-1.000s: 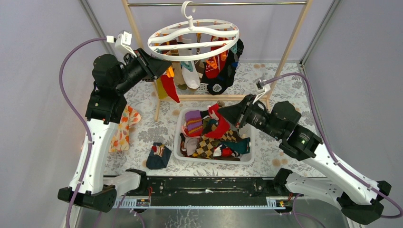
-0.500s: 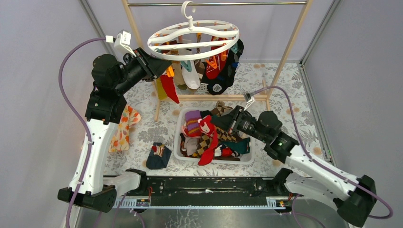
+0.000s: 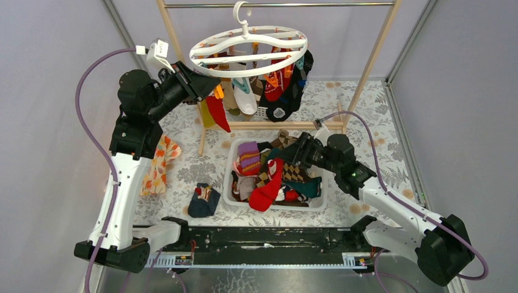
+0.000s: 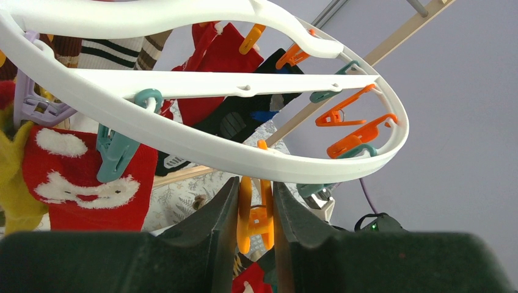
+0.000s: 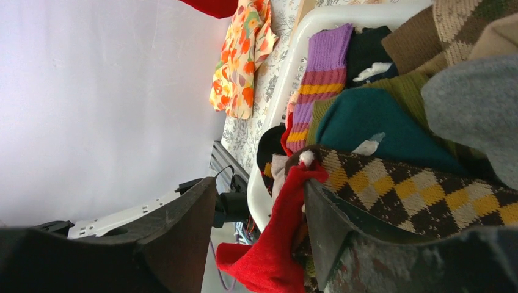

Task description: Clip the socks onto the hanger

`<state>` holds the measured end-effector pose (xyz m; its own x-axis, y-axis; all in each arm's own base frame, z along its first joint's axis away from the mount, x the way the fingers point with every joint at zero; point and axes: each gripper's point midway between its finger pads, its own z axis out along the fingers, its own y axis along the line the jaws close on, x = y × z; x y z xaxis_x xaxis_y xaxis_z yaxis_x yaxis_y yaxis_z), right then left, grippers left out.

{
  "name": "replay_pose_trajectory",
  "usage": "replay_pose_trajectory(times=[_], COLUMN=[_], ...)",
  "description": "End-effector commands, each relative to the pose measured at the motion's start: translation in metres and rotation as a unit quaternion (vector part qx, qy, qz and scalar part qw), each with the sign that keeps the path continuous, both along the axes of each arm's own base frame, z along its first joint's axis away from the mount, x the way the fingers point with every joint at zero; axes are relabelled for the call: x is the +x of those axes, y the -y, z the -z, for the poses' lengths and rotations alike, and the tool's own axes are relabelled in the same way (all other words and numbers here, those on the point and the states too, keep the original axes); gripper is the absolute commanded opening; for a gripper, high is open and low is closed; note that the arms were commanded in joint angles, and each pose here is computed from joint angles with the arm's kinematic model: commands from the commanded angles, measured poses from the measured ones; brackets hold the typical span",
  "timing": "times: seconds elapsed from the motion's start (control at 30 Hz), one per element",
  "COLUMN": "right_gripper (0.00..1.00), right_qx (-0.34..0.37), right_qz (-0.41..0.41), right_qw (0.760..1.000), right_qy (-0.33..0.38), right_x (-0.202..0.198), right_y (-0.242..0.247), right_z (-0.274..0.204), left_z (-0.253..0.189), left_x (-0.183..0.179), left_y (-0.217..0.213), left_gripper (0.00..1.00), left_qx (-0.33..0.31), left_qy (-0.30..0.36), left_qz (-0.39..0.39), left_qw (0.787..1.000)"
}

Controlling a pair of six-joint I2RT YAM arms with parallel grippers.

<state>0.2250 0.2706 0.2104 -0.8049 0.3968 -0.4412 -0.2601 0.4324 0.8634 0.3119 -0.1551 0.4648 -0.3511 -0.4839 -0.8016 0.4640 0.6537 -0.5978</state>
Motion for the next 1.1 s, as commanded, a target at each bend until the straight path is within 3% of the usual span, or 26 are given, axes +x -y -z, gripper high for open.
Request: replay_pose_trajectory(times=[0.0, 0.3, 0.47, 0.53, 0.73, 1.07], right_gripper=[0.60, 0.48, 0.10, 0.01, 0.00, 0.00], right_qx=[-0.021, -0.096, -0.065, -0.031, 0.126, 0.319], right_qz=[-0.020, -0.034, -0.035, -0.040, -0.116, -0.211], right_qw=[0.999, 0.995, 0.997, 0.995, 0.961, 0.879], right_qy=[0.017, -0.014, 0.034, 0.081, 0.218, 0.285], right_x=[0.003, 0.011, 0.016, 0.015, -0.014, -0.038], right_y=[-0.004, -0.004, -0.008, -0.012, -0.027, -0.037], right_z=[-0.013, 0.010, -0.021, -0.051, -0.149, -0.220], left_z=[-0.018, -0.016, -0.018, -0.019, -0.025, -0.033], left_x=[-0.007, -0.008, -0.008, -0.007, -0.009, -0.023], left_y=[0.000, 0.000, 0.000, 0.001, 0.005, 0.027], left_gripper=[0.06, 0.06, 0.05, 0.05, 0.05, 0.05], left_qx=[-0.009, -0.007, -0.007, -0.007, -0.018, -0.059], left_qy=[0.038, 0.037, 0.038, 0.039, 0.038, 0.018], left_qz=[0.003, 0.003, 0.005, 0.006, 0.021, 0.101], left_qw=[0.999, 0.999, 0.999, 0.999, 0.999, 0.993])
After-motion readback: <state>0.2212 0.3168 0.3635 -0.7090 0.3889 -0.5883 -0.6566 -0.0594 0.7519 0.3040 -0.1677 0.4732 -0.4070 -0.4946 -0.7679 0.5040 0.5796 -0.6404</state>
